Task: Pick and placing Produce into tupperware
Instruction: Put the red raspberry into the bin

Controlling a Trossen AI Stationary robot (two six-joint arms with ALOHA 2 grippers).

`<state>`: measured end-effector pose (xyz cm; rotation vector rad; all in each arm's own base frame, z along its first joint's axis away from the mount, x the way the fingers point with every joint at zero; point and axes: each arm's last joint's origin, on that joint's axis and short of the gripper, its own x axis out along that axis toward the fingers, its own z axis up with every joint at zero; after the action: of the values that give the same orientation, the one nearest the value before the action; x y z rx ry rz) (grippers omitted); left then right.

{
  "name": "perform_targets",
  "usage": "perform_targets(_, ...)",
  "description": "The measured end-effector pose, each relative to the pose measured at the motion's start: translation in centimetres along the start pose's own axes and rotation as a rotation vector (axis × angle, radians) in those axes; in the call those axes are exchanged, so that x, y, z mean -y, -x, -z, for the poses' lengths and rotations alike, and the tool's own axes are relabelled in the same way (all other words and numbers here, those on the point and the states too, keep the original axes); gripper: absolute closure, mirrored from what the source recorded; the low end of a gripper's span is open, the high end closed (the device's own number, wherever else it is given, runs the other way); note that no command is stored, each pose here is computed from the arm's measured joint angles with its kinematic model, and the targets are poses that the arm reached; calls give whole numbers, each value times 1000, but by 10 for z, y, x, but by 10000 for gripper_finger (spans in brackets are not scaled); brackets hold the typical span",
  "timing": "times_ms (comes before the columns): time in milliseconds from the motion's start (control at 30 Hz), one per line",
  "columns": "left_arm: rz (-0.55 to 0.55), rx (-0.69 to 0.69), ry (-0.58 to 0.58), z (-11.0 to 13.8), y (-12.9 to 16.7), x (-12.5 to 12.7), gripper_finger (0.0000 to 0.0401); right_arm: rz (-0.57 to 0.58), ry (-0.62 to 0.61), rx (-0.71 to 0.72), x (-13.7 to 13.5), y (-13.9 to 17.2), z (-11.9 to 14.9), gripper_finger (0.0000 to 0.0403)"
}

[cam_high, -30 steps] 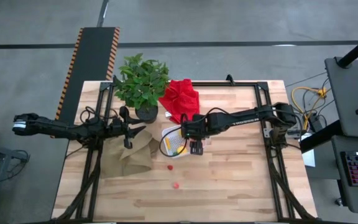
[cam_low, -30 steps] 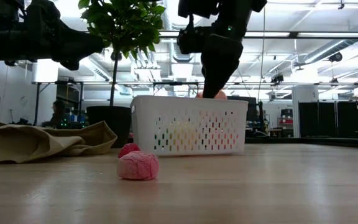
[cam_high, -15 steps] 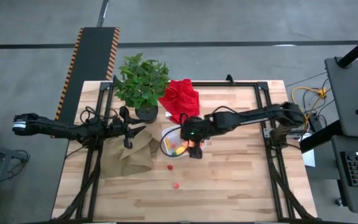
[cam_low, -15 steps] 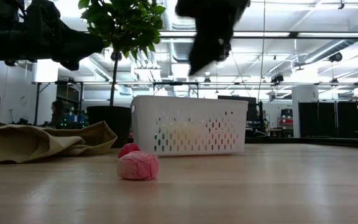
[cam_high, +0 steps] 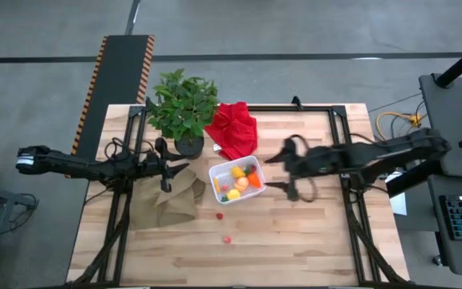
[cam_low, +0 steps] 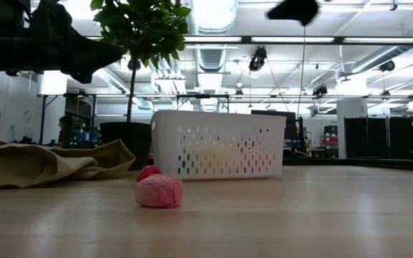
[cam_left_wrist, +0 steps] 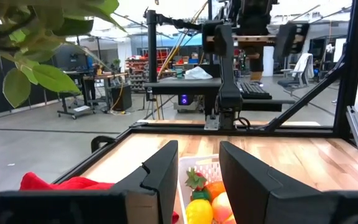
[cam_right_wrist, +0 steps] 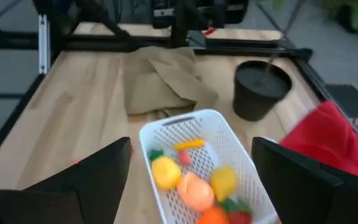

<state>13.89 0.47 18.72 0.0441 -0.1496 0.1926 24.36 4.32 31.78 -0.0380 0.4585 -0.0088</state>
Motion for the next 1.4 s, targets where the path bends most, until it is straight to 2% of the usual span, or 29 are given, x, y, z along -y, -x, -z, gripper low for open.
perform_targets(200, 2, -26, -4, 3, -2, 1, 296, -25, -28, 155, 3, 45, 44, 78)
perform_targets(433, 2, -41, -14, 6, -3, 1, 296, -27, -9, 281, 13, 70, 94, 78)
perform_targets(567, -3, -34, -15, 5, -2, 1, 296, -9, -19, 352, 19, 81, 109, 78)
perform_targets(700, -22, -34, -15, 4, -2, 0, 296, 81, -23, 391, 29, 87, 117, 87)
perform_targets(800, -31, -28, -14, 4, -2, 0, 296, 139, -16, 395, 35, 87, 122, 120)
perform_targets(900, -61, -20, -50, 2, -2, -1, 296, 204, 22, 366, 41, 84, 126, 172)
perform_targets(1033, -86, 40, -97, -4, -1, -2, 296, 243, 42, 336, 46, 84, 129, 267)
perform_targets(1167, -91, 76, -107, -8, -1, -3, 296, 202, 42, 328, 45, 88, 134, 371)
perform_targets(1400, -93, 70, -118, -7, -1, -3, 296, 172, -18, 416, 44, 93, 149, 394)
